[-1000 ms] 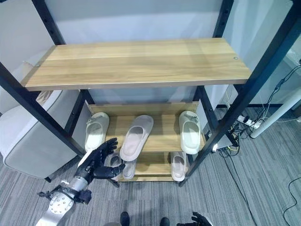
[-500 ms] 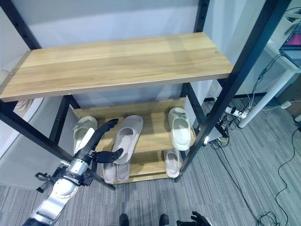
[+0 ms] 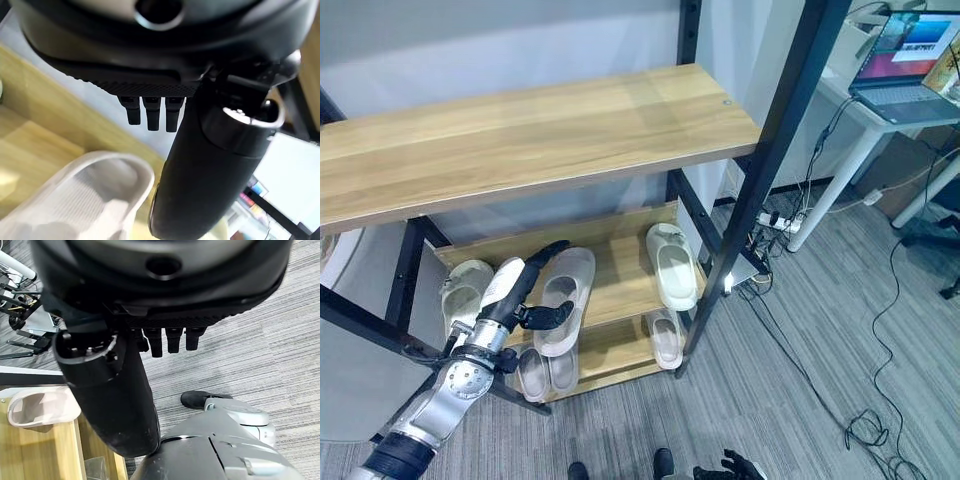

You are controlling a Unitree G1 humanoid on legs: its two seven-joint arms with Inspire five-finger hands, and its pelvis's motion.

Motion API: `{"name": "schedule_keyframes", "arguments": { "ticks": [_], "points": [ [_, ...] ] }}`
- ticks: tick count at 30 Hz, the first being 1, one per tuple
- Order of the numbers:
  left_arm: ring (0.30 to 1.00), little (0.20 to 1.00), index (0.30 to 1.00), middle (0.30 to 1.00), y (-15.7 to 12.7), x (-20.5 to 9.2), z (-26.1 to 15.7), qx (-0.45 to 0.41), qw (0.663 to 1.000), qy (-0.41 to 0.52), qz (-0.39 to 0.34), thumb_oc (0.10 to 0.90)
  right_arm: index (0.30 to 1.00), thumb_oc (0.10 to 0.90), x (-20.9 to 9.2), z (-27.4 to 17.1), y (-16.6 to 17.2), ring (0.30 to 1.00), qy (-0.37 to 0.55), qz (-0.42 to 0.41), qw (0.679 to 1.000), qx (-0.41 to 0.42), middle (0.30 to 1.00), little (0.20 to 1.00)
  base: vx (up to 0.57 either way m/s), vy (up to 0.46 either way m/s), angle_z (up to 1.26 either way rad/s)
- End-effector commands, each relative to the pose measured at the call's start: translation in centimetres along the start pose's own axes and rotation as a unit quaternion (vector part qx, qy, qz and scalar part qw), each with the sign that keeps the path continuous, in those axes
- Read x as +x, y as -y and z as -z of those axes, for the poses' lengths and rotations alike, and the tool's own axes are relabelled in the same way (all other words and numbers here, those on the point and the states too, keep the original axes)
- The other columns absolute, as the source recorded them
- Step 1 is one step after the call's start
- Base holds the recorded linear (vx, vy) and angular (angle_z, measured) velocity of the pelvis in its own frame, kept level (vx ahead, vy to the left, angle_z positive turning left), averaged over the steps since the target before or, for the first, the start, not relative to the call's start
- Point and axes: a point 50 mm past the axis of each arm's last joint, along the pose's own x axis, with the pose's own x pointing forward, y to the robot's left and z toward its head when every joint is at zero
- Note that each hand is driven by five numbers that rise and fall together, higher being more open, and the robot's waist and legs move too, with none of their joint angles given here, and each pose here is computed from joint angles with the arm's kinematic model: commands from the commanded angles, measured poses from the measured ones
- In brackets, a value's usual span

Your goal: Arrange the slippers neatly on the shoe rack.

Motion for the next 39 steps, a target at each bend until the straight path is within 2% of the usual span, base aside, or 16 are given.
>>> {"name": "schedule_keyframes", "arguments": {
  "ticks": [1, 14, 15, 16, 31, 35, 39],
  "points": [
    [0.9, 0.9, 0.9, 0.9, -4.9, 4.3, -3.6, 0.042, 0.988, 0.098, -0.114, 0.8, 0.9, 0.8, 0.0, -1.0, 0.4, 0.9, 0.026, -0.005, 0.999, -0.024, 0.9, 0.9, -0.02, 0.019, -0.14],
    [0.9, 0.9, 0.9, 0.9, -6.0, 6.3, -3.1, 0.101, 0.984, 0.074, -0.129, 0.8, 0.9, 0.8, 0.2, -2.6, 0.2, 0.9, 0.059, -0.008, 0.997, -0.04, 0.9, 0.9, -0.02, 0.012, -0.08],
    [0.547, 0.547, 0.547, 0.547, -6.1, 6.4, -3.0, 0.106, 0.983, 0.073, -0.129, 0.565, 0.9, 0.8, 0.2, -2.7, 0.2, 0.9, 0.062, -0.01, 0.997, -0.041, 0.9, 0.9, 0.0, 0.0, 0.0],
    [0.3, 0.3, 0.3, 0.3, -6.2, 6.5, -2.9, 0.11, 0.983, 0.071, -0.127, 0.4, 0.9, 0.8, 0.2, -2.8, 0.1, 0.9, 0.063, -0.011, 0.997, -0.042, 0.9, 0.9, 0.0, 0.0, 0.0],
    [0.3, 0.3, 0.3, 0.3, -5.2, 6.0, -2.6, 0.088, 0.988, 0.066, -0.106, 0.4, 0.9, 0.8, 0.1, -2.7, -0.2, 0.9, 0.067, -0.017, 0.997, -0.045, 0.9, 0.9, 0.0, -0.001, -0.01],
    [0.3, 0.3, 0.3, 0.3, -4.7, 5.6, -2.8, 0.065, 0.99, 0.07, -0.102, 0.4, 0.9, 0.8, 0.1, -2.3, -0.3, 0.9, 0.06, -0.017, 0.997, -0.039, 0.9, 0.9, 0.0, 0.0, 0.0],
    [0.3, 0.3, 0.3, 0.3, -3.9, 4.6, -4.4, -0.011, 0.989, 0.106, -0.098, 0.4, 0.9, 0.8, 0.0, -1.5, -0.4, 0.9, 0.043, -0.013, 0.999, -0.026, 0.9, 0.9, 0.0, -0.015, 0.05]
  ]
}}
